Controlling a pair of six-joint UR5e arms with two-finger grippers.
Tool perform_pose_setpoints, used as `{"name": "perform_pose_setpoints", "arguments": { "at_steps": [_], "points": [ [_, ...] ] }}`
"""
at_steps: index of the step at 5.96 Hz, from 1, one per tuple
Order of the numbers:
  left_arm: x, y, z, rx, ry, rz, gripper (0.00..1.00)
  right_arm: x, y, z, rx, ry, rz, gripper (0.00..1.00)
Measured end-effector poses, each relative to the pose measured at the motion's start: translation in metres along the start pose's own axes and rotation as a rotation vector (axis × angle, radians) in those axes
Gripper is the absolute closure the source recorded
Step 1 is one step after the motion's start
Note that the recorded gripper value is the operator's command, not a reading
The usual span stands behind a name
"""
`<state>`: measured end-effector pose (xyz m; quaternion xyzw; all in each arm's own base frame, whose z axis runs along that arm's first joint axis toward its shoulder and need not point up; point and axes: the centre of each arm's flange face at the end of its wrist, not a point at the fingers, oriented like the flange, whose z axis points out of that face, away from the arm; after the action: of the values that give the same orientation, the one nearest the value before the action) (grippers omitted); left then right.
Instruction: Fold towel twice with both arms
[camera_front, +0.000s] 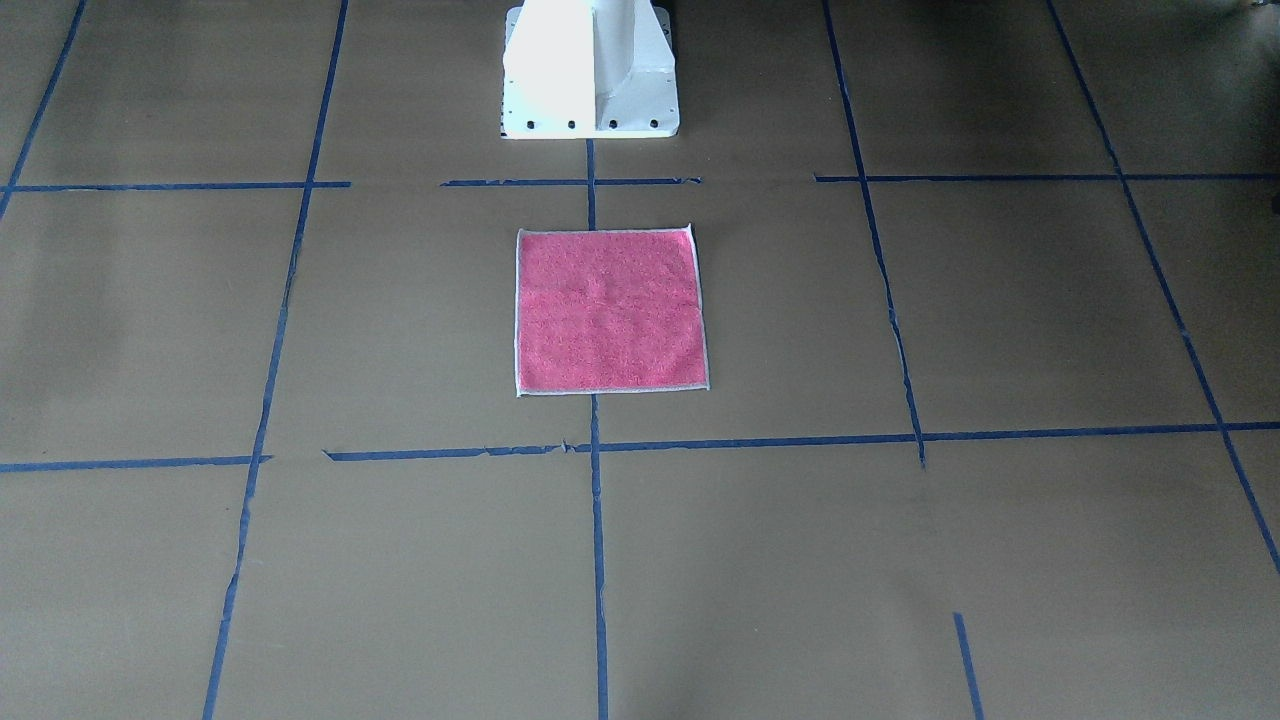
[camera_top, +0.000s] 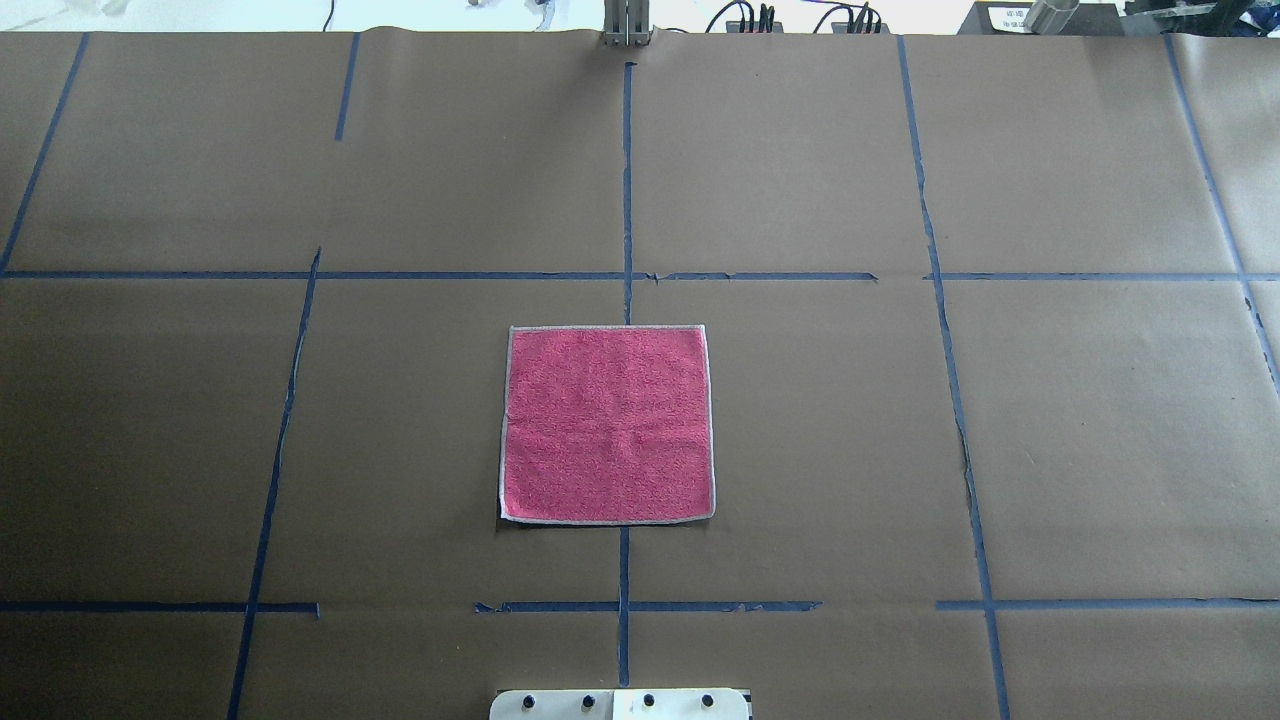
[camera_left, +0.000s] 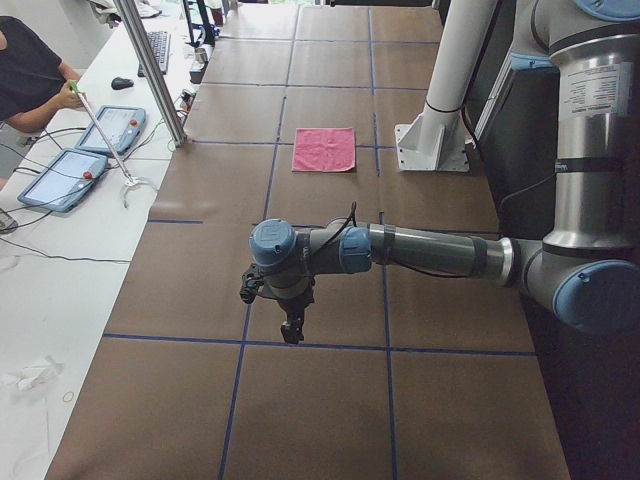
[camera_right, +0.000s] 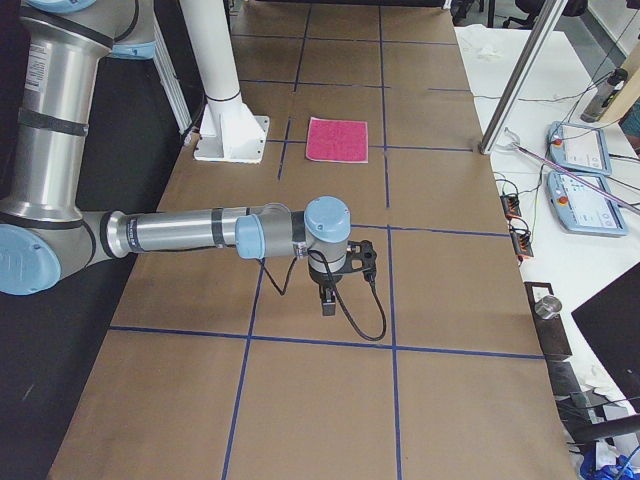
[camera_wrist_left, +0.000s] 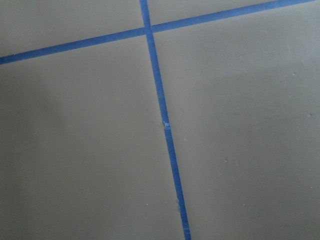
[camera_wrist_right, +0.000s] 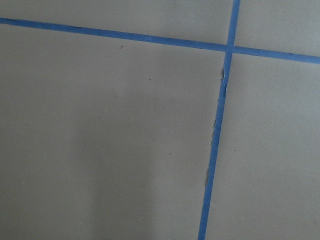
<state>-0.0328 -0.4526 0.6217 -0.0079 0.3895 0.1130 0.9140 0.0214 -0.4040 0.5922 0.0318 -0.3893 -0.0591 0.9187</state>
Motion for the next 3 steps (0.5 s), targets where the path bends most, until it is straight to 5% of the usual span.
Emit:
{"name": "perform_pose_setpoints", "arguments": {
  "at_steps": [3],
  "points": [
    [0.006,-0.004,-0.002,0.027,0.021,0.023,0.0,-0.041,-0.014,0.016,0.037,-0.022,0.012,0.0]
  ]
}}
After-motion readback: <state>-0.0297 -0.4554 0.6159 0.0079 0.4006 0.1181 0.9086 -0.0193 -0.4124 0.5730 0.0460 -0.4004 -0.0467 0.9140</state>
